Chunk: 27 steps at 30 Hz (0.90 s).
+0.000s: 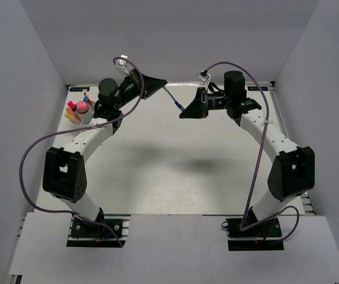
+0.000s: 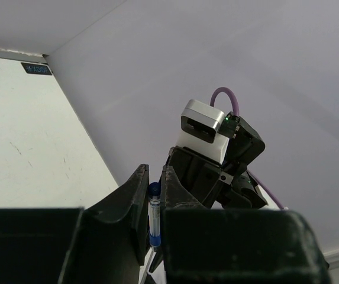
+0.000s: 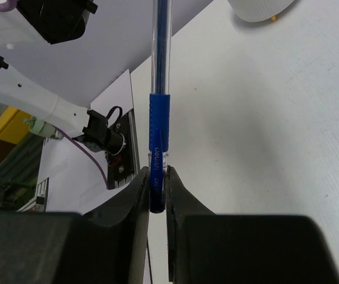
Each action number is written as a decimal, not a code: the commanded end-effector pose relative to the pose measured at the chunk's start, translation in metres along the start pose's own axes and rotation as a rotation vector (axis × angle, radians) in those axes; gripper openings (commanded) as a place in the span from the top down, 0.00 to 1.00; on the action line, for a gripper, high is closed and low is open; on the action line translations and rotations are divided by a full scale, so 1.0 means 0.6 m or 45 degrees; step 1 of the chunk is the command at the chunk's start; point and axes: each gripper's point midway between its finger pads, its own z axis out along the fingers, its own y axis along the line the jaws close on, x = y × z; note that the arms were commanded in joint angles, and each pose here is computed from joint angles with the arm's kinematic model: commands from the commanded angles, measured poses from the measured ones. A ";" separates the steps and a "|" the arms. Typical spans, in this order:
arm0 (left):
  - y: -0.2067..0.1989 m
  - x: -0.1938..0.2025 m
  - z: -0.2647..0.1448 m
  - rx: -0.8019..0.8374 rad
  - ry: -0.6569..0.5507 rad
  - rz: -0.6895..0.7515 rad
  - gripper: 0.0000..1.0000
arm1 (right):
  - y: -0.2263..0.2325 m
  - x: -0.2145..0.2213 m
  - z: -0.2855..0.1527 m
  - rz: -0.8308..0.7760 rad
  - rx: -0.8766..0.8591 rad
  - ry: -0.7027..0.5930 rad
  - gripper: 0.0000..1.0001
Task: Sort the stationery into containers
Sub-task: Pass the stationery from the right arm to the left
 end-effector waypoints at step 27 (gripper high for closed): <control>-0.013 0.206 -0.007 0.028 0.403 -0.125 1.00 | 0.033 -0.079 0.011 -0.268 -0.036 -0.102 1.00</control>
